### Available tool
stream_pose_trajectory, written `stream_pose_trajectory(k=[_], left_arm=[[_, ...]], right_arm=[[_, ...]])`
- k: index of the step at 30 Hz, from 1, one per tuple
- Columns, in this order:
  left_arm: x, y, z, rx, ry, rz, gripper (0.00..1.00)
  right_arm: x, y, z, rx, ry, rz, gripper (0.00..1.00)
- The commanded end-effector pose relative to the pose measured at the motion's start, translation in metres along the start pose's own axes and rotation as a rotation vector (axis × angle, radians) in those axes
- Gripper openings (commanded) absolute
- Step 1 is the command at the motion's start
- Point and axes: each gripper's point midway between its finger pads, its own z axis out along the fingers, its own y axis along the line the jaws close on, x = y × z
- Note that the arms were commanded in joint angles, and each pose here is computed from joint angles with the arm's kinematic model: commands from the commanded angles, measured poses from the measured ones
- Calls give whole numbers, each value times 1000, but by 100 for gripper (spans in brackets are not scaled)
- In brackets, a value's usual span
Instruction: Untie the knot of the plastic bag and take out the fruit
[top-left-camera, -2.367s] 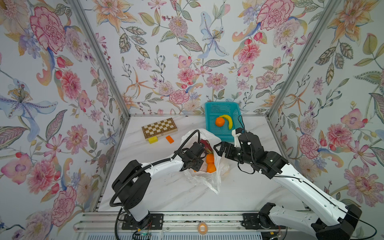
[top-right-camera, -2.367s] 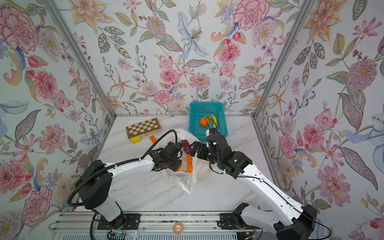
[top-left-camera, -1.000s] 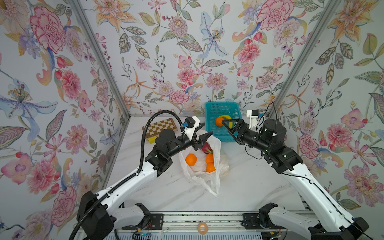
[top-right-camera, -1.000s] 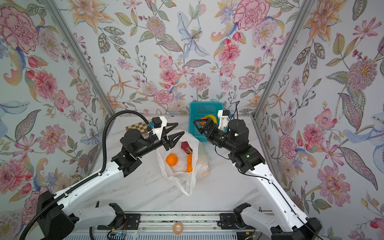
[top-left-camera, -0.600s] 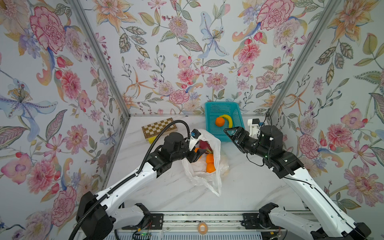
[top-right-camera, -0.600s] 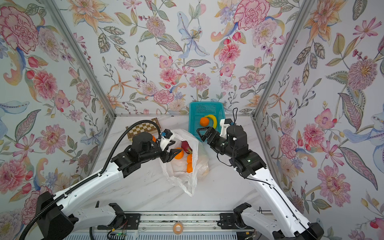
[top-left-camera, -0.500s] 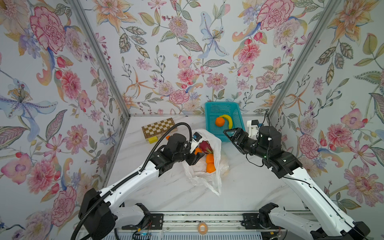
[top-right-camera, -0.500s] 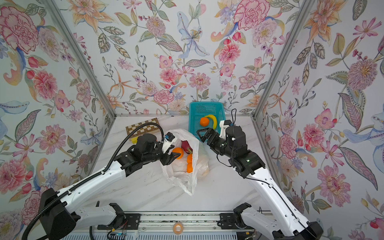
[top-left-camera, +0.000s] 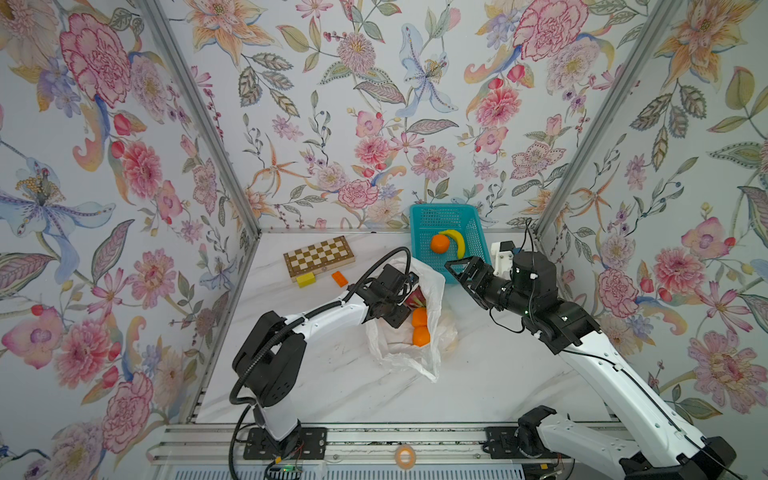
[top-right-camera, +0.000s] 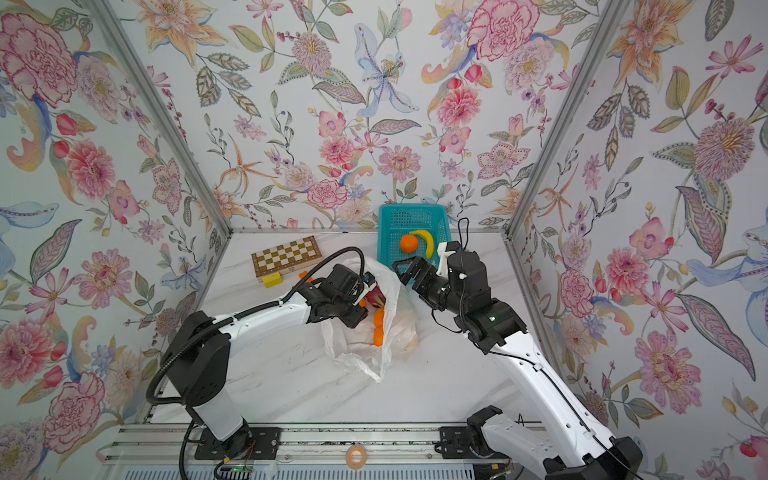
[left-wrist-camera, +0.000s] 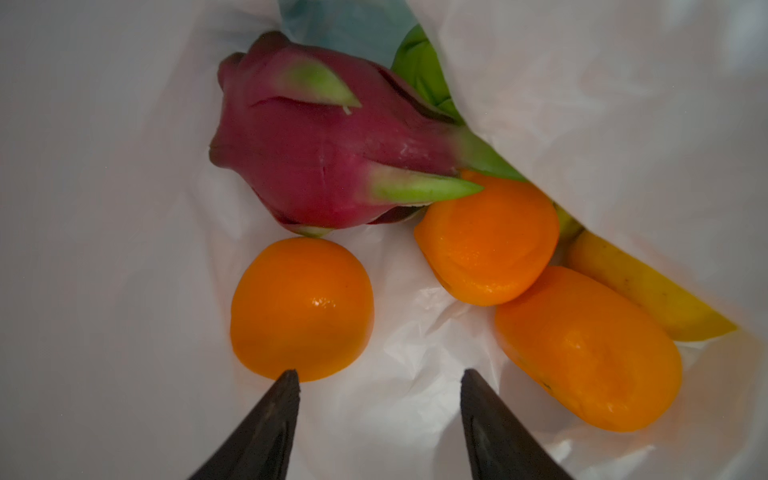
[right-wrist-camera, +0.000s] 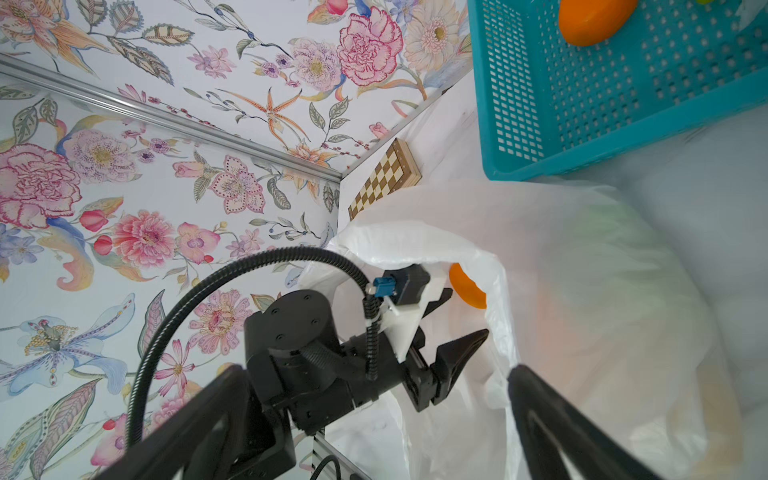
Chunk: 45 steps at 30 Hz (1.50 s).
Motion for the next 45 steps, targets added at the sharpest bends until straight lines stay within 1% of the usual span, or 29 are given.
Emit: stream_pose_trajectory(k=[1,6,8,11,13,16,19,23,25,26,28,31,36,40,41,45], left_arm=[[-4,22,19,-67,34,18,67],[-3,43,39,-103,66,19,74],[0,44,45,-88,77,36,76],[5,34,53,-12,94,37,77],[12,31,60,9,133,30,78],[23,30,65,20,191,32,78],[32,32,64,17,221,29,74],[46,41,63,-29,271,56,74],[54,49,64,-76,302,71,79],[58,52,65,-91,313,76,84],[63,53,67,-103,326,83,85],[60,54,64,-113,304,69,74],[35,55,49,-117,212,22,55],[9,52,31,-92,123,-5,47],[3,51,25,-85,97,-42,45],[-15,46,1,-60,11,-85,40]], right_arm=[[2,-4,-1,19,-3,-17,99],[4,-4,-4,21,-8,-14,99],[4,-6,-5,26,-10,-13,99],[3,-7,-6,29,-20,-13,99],[2,-6,-6,30,-22,-13,99],[2,-5,-4,28,-14,-14,99],[3,-5,-3,29,-11,-16,99],[1,-3,-3,27,-14,-20,99],[1,-2,-2,25,-12,-22,99],[0,-1,-2,23,-12,-21,99],[0,1,-2,17,-8,-24,99],[1,3,-1,11,-3,-27,99],[0,4,-2,12,-8,-27,99],[4,4,0,12,5,-39,99],[6,3,1,16,11,-44,99],[13,-3,7,51,34,-75,99]])
